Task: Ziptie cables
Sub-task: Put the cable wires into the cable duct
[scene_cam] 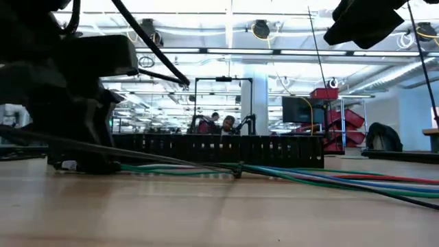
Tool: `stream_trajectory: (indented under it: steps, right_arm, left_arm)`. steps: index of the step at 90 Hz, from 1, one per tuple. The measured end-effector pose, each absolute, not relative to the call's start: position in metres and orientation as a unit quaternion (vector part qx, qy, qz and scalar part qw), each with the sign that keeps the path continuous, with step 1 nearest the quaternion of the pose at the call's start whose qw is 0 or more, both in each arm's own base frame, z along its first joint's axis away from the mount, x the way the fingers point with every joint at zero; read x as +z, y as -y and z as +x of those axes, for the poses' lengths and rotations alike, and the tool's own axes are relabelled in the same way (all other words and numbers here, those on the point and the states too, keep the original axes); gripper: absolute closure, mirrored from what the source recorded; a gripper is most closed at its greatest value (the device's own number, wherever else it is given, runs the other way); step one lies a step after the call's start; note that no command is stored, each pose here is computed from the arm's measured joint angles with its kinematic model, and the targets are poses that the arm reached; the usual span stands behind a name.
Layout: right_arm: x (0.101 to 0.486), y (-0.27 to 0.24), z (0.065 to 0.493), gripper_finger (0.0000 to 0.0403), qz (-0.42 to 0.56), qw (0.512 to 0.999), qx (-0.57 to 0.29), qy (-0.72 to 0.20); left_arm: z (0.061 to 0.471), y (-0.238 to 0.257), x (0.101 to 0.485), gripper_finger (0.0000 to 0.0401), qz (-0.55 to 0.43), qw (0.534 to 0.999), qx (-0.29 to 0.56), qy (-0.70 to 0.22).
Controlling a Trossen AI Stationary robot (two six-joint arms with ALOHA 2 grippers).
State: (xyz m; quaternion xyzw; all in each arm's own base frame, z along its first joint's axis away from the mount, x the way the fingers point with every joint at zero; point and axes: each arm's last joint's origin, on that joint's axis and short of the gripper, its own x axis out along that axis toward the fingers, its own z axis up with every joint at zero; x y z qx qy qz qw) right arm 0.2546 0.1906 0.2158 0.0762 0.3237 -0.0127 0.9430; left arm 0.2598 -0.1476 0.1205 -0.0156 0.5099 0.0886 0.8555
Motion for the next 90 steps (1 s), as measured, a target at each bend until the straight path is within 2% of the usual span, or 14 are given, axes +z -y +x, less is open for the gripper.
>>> stream_trajectory:
  steps: [8, 13, 24, 35, 53, 67, 90]
  right_arm:
    - [0.212, -0.191, 0.256, 0.0250, 0.106, 0.939, -0.027, -0.327]
    - [0.207, -0.192, 0.257, 0.0259, 0.118, 0.935, -0.038, -0.331]
    - [0.188, -0.195, 0.262, 0.0274, 0.108, 0.931, -0.068, -0.341]
    - [0.164, -0.202, 0.271, 0.0272, 0.065, 0.935, -0.069, -0.343]
    - [0.143, -0.204, 0.283, 0.0218, 0.023, 0.939, -0.057, -0.339]
    - [0.144, -0.195, 0.290, 0.0176, 0.002, 0.944, -0.101, -0.315]
    - [0.143, -0.180, 0.299, 0.0154, -0.006, 0.939, -0.107, -0.326]
  left_arm:
    - [0.260, 0.148, 0.121, 0.0366, -0.036, 0.854, 0.093, -0.511]
    - [0.260, 0.147, 0.120, 0.0384, -0.047, 0.853, 0.100, -0.511]
    - [0.261, 0.147, 0.121, 0.0390, -0.065, 0.851, 0.114, -0.508]
    - [0.262, 0.150, 0.127, 0.0392, -0.058, 0.857, 0.121, -0.498]
    - [0.273, 0.165, 0.157, 0.0394, -0.024, 0.878, 0.103, -0.466]
    - [0.278, 0.170, 0.175, 0.0394, -0.007, 0.877, 0.109, -0.468]
    - [0.280, 0.181, 0.195, 0.0394, 0.027, 0.886, 0.120, -0.447]
